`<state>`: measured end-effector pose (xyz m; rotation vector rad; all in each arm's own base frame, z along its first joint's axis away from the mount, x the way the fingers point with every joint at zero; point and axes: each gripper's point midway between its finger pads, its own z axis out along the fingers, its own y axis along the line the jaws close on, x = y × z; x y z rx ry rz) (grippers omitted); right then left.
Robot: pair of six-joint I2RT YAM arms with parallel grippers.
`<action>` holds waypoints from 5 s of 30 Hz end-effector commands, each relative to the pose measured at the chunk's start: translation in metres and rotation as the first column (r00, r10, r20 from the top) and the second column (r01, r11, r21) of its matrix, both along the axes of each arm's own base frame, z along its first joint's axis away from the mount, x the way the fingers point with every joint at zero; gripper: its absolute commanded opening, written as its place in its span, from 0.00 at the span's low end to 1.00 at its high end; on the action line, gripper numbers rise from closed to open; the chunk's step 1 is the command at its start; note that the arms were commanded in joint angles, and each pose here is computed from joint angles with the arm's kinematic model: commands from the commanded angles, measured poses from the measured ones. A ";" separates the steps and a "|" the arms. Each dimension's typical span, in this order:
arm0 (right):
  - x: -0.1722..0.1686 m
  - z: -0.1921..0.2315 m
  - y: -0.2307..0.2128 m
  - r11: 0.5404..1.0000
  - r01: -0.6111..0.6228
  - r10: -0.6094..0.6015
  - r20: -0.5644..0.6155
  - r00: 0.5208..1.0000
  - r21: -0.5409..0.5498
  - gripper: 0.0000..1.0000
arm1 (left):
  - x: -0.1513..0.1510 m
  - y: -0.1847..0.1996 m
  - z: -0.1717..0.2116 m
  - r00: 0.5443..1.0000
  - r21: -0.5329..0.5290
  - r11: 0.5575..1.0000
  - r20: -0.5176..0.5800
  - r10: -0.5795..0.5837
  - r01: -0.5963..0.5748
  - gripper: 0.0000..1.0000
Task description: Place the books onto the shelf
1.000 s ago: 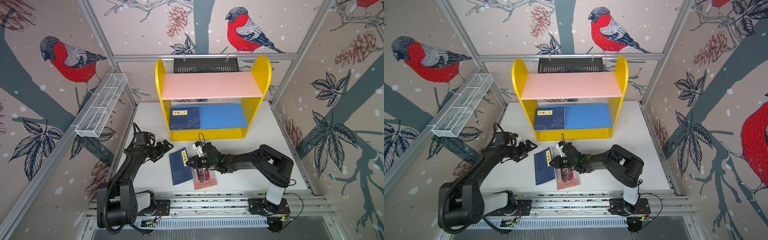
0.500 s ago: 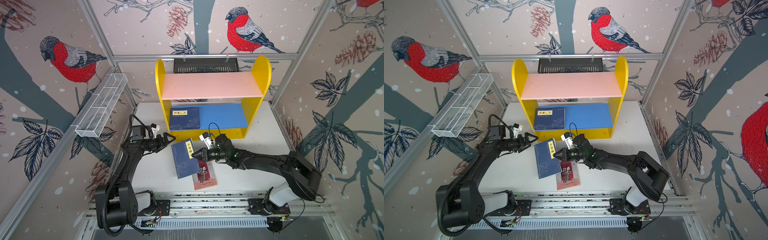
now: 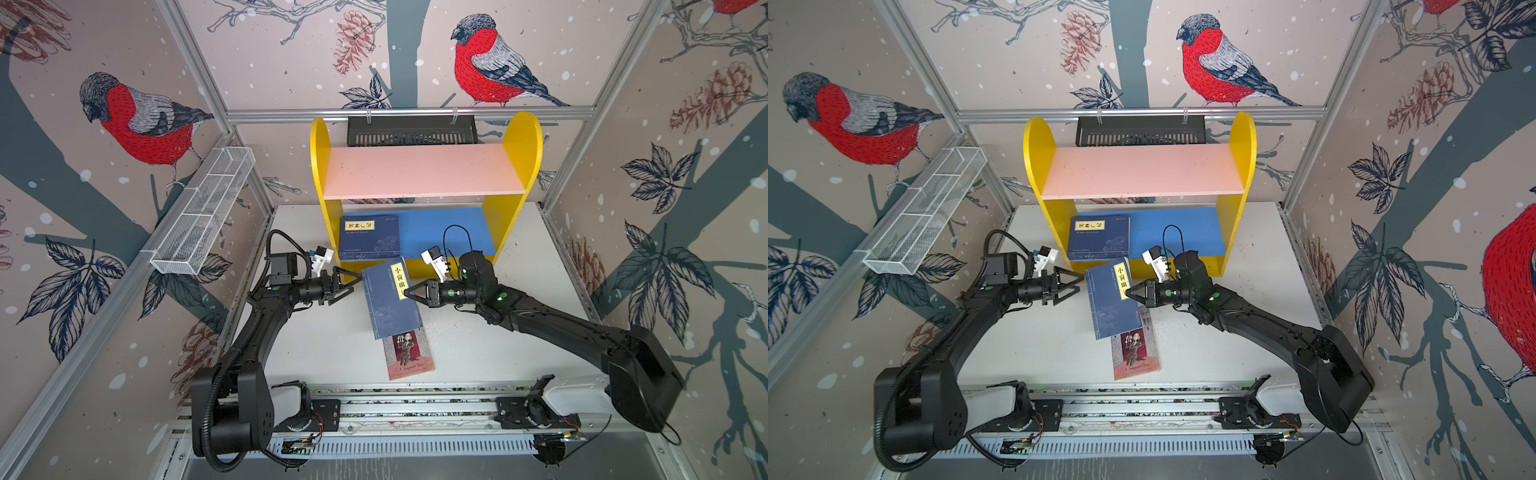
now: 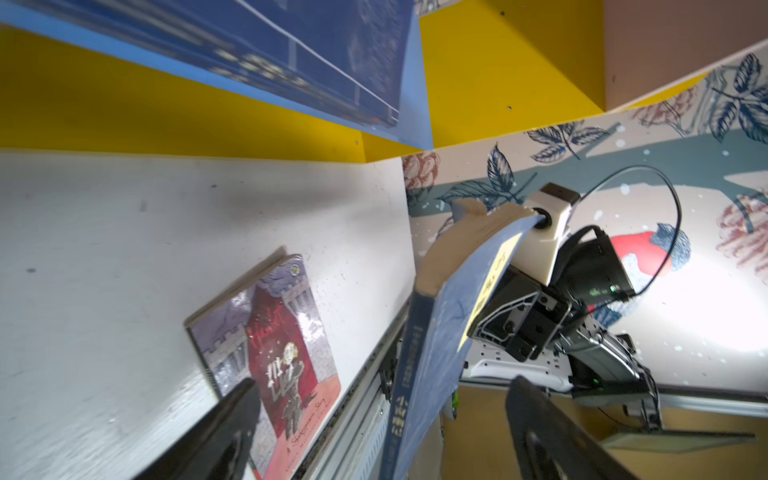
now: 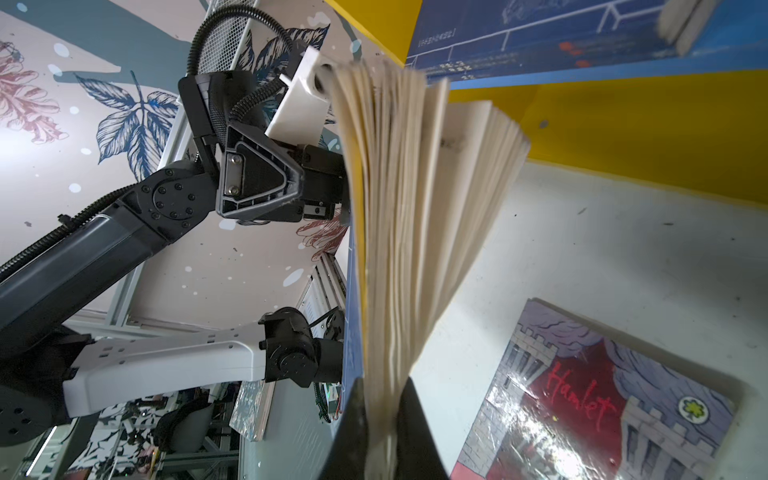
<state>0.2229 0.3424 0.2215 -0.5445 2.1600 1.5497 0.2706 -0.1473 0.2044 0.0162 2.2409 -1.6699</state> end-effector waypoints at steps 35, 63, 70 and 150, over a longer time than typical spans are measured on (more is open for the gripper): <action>0.022 0.064 -0.056 0.960 0.218 -0.244 0.143 0.959 0.176 0.64 | -0.013 -0.033 0.080 0.956 -0.026 0.983 0.238 -0.173 0.184 0.00; -0.034 0.061 0.001 0.848 0.274 -0.328 0.043 0.944 0.454 0.72 | 0.013 -0.018 0.110 0.975 -0.292 0.948 0.139 0.175 -0.129 0.00; -0.021 0.061 0.014 0.843 0.252 -0.298 0.023 0.954 0.476 0.70 | 0.012 -0.018 0.112 0.975 -0.311 0.941 0.133 0.179 -0.130 0.00; -0.015 0.046 -0.053 0.956 -0.083 0.058 0.099 0.993 0.280 0.34 | -0.019 -0.048 0.082 0.946 -0.116 0.976 0.291 -0.147 0.187 0.00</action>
